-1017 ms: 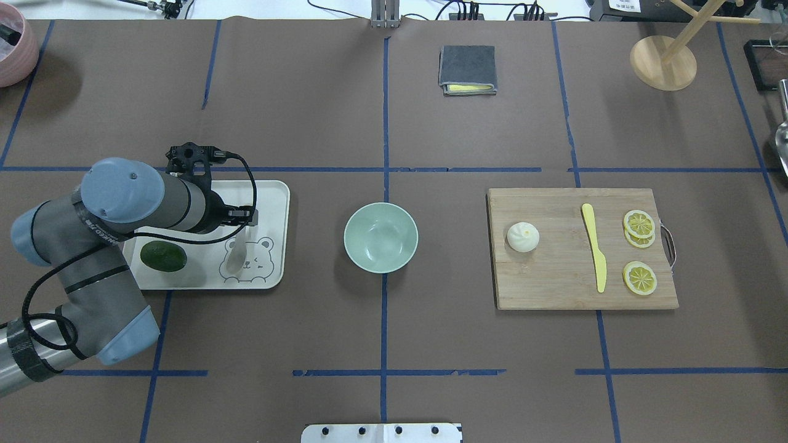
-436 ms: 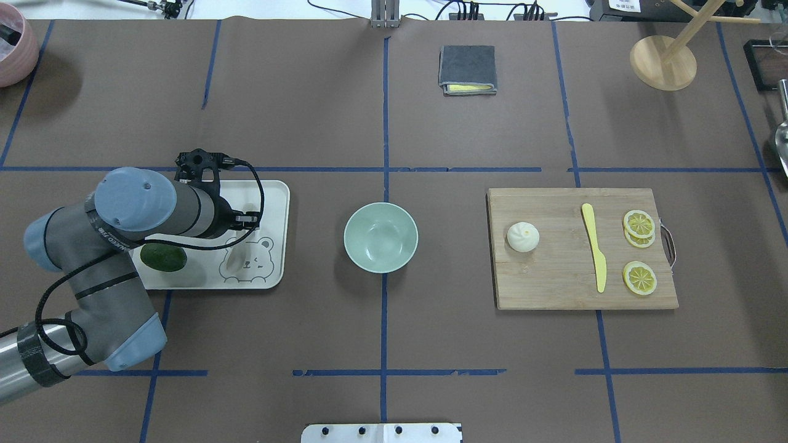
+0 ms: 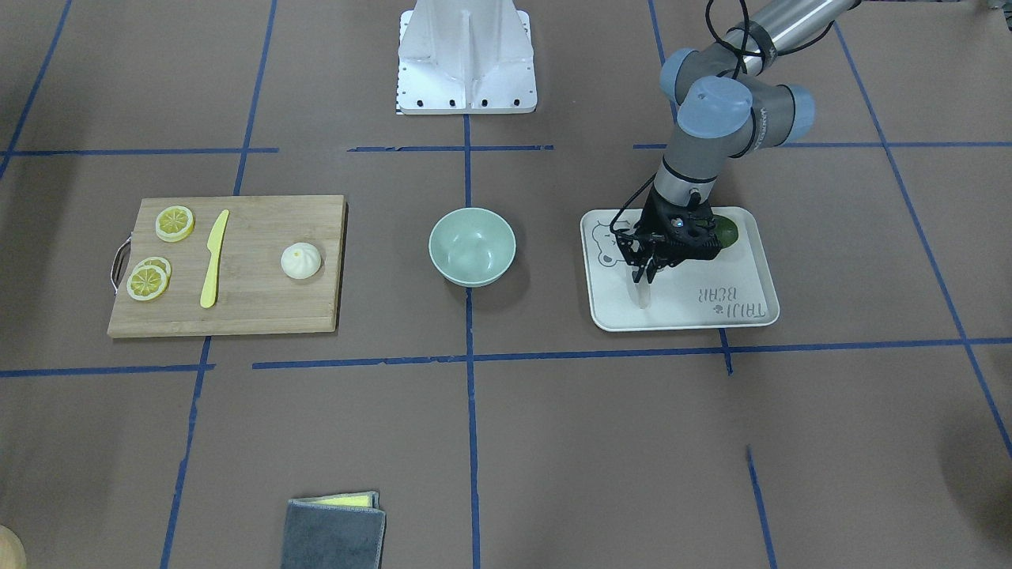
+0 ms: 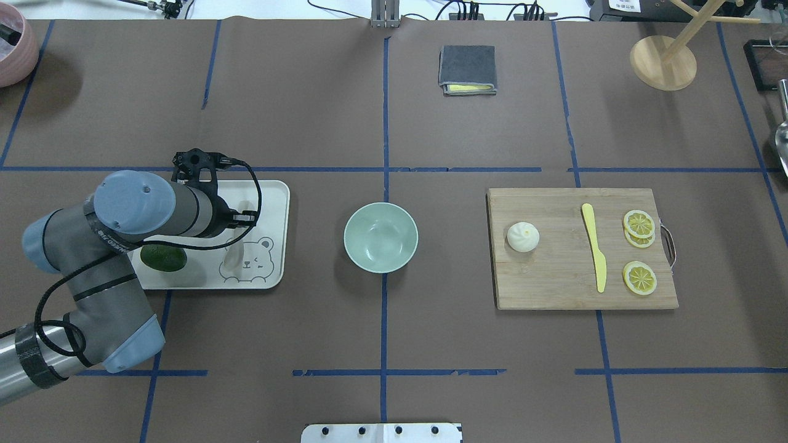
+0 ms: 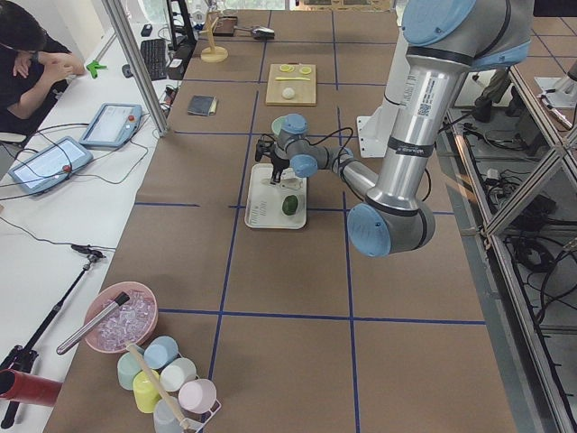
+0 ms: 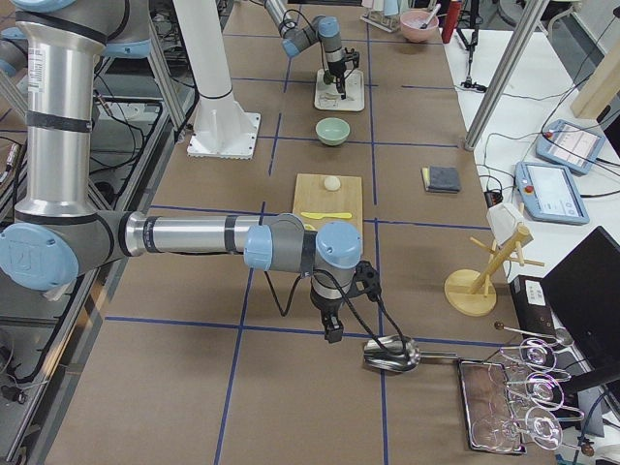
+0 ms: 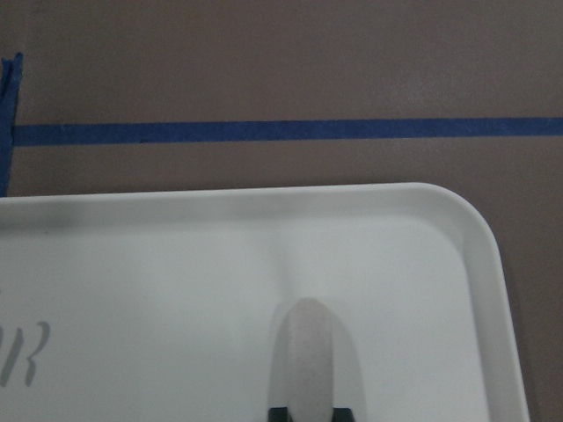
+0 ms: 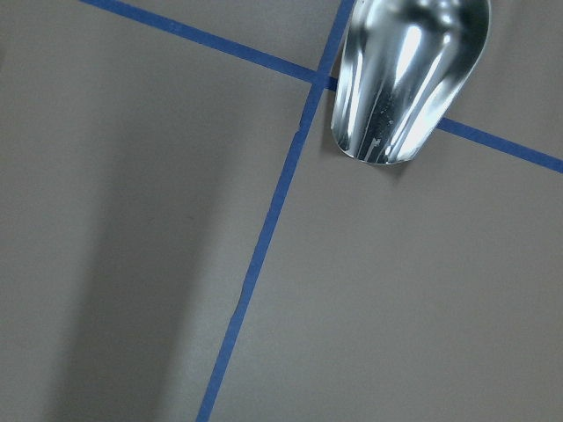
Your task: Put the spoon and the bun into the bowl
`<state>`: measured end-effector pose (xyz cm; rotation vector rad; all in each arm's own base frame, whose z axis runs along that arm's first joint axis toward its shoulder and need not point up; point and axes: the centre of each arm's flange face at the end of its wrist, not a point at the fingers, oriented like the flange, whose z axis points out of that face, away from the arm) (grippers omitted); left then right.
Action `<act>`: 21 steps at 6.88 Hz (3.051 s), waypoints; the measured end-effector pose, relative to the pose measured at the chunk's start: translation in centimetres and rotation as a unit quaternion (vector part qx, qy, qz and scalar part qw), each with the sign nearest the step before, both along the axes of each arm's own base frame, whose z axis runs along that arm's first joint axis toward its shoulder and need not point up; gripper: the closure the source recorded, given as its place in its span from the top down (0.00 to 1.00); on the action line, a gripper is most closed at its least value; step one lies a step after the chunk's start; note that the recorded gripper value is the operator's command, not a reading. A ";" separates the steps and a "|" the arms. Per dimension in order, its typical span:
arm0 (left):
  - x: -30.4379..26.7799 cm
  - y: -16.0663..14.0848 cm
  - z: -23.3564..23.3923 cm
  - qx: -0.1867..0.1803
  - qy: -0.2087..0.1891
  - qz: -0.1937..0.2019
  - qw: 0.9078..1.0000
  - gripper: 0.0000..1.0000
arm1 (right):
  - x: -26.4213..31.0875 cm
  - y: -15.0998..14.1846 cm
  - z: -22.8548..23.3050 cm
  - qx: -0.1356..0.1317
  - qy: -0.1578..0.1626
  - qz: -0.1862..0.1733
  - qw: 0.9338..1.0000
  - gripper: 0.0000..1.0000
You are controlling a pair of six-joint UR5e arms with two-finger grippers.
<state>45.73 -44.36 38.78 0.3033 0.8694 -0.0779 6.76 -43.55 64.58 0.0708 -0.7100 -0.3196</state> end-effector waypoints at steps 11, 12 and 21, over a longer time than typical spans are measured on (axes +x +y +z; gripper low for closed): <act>14.5 -0.6 -23.7 -0.233 0.033 -0.181 0.955 0.38 | 0.0 0.1 0.2 -0.002 0.000 0.000 1.000 1.00; 14.7 -0.4 -23.6 -0.230 0.031 -0.177 0.956 0.51 | 0.0 0.1 0.2 -0.002 0.000 0.000 1.000 1.00; -10.1 -5.2 -17.7 0.086 -0.089 0.083 0.989 1.00 | -1.0 -1.3 -8.0 0.074 -0.041 -0.002 0.996 1.00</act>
